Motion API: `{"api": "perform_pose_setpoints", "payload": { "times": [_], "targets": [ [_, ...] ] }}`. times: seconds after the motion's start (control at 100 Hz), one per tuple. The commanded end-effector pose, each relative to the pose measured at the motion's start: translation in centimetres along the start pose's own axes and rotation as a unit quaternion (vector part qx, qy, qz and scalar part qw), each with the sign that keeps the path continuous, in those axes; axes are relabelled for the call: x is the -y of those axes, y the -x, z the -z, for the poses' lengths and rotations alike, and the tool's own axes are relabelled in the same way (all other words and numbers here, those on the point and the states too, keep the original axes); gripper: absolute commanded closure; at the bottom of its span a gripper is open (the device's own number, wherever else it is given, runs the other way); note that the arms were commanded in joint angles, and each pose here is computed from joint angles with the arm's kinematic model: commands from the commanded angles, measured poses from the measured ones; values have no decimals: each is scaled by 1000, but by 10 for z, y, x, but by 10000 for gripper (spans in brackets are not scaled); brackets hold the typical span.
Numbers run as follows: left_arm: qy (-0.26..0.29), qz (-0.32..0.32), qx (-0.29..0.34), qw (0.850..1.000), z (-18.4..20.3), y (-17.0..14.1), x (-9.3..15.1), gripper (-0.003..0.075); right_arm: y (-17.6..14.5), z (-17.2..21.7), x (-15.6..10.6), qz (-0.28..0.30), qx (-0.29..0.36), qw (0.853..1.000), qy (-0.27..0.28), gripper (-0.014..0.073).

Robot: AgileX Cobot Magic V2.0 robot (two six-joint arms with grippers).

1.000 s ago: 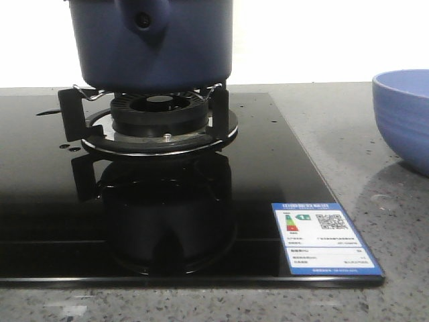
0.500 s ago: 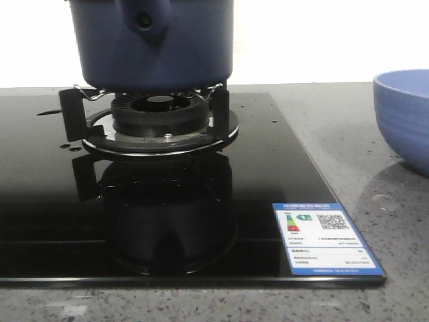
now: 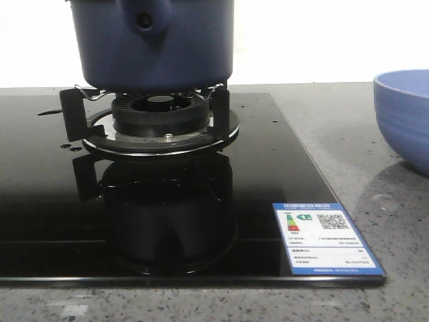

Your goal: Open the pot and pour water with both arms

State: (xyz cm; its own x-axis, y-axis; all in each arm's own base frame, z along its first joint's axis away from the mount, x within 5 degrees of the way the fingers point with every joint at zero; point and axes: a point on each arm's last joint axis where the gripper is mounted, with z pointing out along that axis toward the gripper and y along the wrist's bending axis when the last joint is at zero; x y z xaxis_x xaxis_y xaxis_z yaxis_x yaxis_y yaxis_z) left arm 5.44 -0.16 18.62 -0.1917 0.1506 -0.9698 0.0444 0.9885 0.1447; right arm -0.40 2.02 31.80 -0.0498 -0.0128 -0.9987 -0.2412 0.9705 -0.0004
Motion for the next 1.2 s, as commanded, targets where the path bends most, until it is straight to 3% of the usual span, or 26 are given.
{"api": "perform_pose_setpoints", "payload": {
  "times": [0.0,0.08,1.05,1.15,1.19],
  "targets": [
    [12,15,26,999,1,0,-1,741,13,1,1,0,43,999,-7,659],
    [4,18,-11,1000,-1,-10,1,741,13,1,1,0,43,999,-7,659],
    [5,14,-12,1000,-1,-10,1,741,13,1,1,0,43,999,-8,659],
    [5,14,-12,1000,-1,-10,1,741,10,-1,10,39,42,997,-55,659],
    [5,14,-12,1000,-1,-10,1,741,9,-3,13,30,52,995,-74,659]
  ]
}}
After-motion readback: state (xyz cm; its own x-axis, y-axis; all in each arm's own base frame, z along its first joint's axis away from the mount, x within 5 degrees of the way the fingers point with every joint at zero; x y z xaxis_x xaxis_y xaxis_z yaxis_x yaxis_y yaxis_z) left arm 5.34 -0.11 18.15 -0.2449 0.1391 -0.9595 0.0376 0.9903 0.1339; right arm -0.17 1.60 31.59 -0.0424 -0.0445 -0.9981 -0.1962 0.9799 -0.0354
